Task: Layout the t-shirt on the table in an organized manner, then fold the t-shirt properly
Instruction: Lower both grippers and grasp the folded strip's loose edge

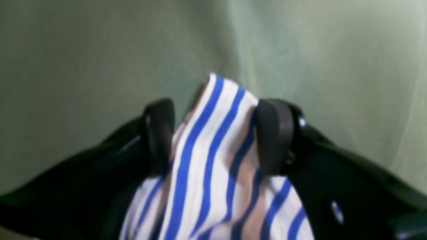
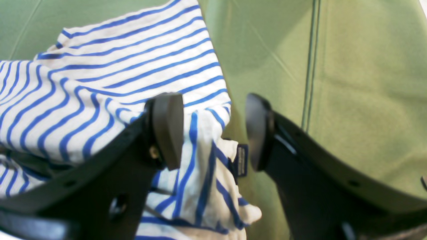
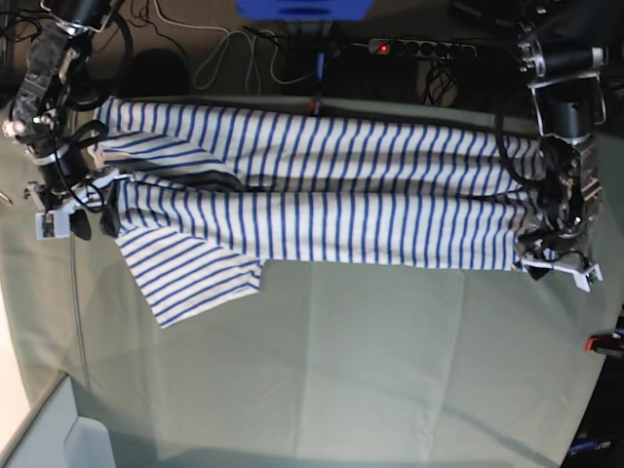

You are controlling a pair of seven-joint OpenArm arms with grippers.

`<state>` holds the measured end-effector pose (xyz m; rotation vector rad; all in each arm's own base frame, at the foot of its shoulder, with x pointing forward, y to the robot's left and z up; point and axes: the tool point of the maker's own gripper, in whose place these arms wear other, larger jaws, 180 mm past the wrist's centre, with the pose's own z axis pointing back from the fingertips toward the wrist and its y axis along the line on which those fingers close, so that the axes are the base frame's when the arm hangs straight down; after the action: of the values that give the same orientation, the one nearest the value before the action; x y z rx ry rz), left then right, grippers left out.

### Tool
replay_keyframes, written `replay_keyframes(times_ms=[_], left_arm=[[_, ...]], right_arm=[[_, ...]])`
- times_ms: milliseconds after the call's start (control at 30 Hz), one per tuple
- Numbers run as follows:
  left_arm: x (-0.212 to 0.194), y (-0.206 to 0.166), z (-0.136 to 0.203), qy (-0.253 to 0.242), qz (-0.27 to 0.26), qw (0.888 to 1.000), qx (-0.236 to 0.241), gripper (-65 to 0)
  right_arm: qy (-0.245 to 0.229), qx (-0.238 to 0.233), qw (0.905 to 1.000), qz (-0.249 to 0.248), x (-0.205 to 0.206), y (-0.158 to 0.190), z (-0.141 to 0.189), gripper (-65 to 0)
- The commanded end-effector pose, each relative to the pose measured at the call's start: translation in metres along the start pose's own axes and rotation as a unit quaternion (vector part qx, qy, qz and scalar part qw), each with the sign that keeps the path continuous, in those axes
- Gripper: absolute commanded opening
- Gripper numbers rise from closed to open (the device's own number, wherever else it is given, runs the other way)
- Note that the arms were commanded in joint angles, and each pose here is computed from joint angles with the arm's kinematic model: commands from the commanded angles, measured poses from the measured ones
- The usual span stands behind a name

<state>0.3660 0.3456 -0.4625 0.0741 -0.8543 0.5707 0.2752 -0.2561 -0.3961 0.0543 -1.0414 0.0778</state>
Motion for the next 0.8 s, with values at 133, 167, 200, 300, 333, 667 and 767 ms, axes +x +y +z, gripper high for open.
replay_keyframes(times_ms=[133,167,200,300,333,667,767], left_arm=[[0.016,0.004,-0.002,-0.027,0.004,1.0,0.006,-27.4],[0.015,0.004,-0.002,-0.025,0.004,1.0,0.007,-27.5],[0.016,0.004,-0.003,-0.026,0.004,1.0,0.007,-27.7],[0.015,0.002,-0.002,-0.028,0.005,1.0,0.005,-35.0],[0.016,0.002,-0.002,-0.028,0.005,1.0,0.005,-38.2],[0.016,0.001,-0.002,-0.027,0.008,1.0,0.003,-50.5],[0.016,-0.001,-0.003,-0.029,0.007,1.0,0.003,-58.5]], right_arm=[[-0.027,0.0,0.9996,0.006,0.017,-0.004,0.001,-34.8],[-0.028,0.0,0.9996,0.006,0.017,-0.004,0.001,-34.8],[-0.03,0.0,0.9995,0.006,0.019,-0.004,0.0,-34.8],[-0.042,-0.003,0.9991,0.008,0.03,-0.006,-0.003,-34.8],[-0.043,-0.003,0.999,0.009,0.032,-0.007,-0.004,-34.8],[-0.014,0.002,0.9997,-0.018,0.055,-0.028,-0.055,-34.8],[0.023,0.001,0.9995,-0.022,0.047,-0.037,-0.079,-34.8]])
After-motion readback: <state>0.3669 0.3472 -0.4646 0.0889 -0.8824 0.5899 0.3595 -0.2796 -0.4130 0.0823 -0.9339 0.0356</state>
